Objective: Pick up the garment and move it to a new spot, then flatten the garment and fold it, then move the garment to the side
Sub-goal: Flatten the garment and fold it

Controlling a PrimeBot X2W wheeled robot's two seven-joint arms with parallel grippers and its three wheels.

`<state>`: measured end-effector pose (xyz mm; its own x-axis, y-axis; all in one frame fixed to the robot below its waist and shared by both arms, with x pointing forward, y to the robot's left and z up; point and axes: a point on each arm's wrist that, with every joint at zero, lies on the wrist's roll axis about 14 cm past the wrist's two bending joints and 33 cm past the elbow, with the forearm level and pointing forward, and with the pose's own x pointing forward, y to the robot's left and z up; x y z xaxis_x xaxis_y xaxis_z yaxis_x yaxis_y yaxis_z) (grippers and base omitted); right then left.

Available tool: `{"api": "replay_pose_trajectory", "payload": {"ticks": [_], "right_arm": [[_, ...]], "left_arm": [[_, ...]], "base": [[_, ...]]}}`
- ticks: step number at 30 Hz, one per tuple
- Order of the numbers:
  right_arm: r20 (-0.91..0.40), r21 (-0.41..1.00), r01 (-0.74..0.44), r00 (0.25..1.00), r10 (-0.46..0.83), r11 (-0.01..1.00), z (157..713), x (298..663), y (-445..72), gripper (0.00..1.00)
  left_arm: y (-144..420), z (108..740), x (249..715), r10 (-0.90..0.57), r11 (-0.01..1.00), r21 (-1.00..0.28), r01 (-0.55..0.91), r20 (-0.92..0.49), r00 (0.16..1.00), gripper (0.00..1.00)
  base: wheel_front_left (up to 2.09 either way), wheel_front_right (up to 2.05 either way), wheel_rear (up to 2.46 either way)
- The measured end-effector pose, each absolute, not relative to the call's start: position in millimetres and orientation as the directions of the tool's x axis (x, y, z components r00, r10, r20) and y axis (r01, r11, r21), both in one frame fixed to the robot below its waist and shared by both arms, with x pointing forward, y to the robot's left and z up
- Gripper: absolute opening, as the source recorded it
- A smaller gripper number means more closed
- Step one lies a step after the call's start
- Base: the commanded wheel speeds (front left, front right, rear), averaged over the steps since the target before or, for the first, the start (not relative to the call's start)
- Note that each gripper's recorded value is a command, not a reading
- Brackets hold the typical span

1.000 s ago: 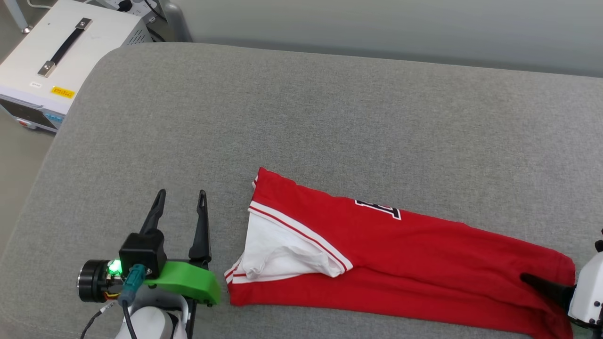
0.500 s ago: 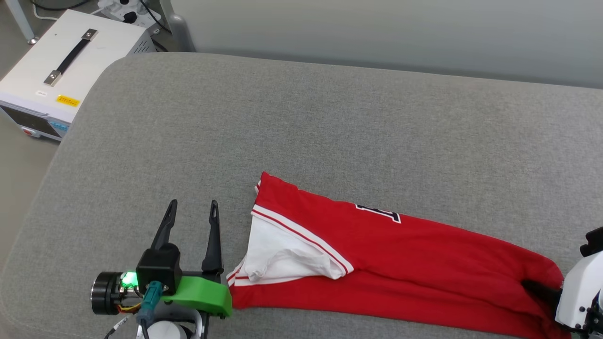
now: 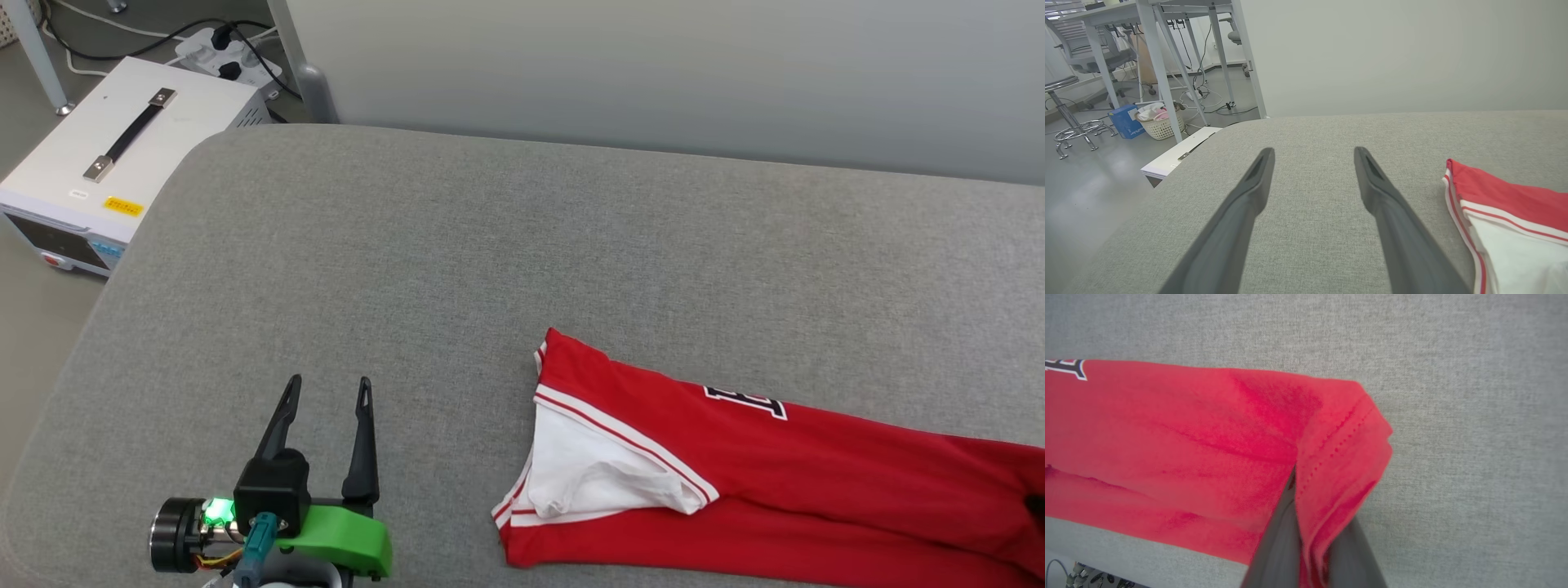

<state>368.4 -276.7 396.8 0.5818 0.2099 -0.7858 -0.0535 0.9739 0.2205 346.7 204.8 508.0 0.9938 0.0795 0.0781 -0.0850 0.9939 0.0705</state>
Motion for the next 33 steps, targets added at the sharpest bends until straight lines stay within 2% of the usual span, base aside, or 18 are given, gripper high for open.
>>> {"api": "replay_pose_trajectory", "payload": {"ticks": [8,14,22,31,32,33], "right_arm": [[-0.748,0.252,-0.142,0.599,0.286,0.957,419.0,371.2,-254.8,0.00],[-0.683,0.350,-0.297,0.569,0.459,0.888,440.2,369.7,-192.4,0.00],[-0.654,0.395,-0.505,0.432,0.621,0.767,450.6,367.4,-102.1,0.00],[-0.649,0.402,-0.642,0.304,0.698,0.653,442.0,374.9,-14.9,0.00],[-0.656,0.407,-0.668,0.260,0.708,0.623,433.5,371.8,7.9,0.00],[-0.661,0.406,-0.674,0.249,0.708,0.617,430.0,371.5,13.6,0.00]], "left_arm": [[204.5,509.1,343.0,0.082,0.994,0.066,-0.087,0.083,0.993,1.00],[207.0,509.2,341.9,0.085,0.994,0.067,-0.091,0.083,0.993,1.00],[205.4,500.8,343.8,0.086,0.994,0.064,-0.090,0.056,0.995,1.00],[205.9,492.5,349.4,0.091,0.994,0.056,-0.093,0.029,0.995,1.00],[207.3,491.2,350.5,0.097,0.993,0.057,-0.099,0.024,0.995,1.00],[207.9,490.8,350.8,0.100,0.993,0.058,-0.101,0.023,0.995,1.00]], "base": [[0.00,0.00,0.00],[0.00,0.00,0.00],[0.00,0.00,0.00],[0.00,0.00,0.00],[0.00,0.00,0.00],[0.00,0.00,0.00]]}}
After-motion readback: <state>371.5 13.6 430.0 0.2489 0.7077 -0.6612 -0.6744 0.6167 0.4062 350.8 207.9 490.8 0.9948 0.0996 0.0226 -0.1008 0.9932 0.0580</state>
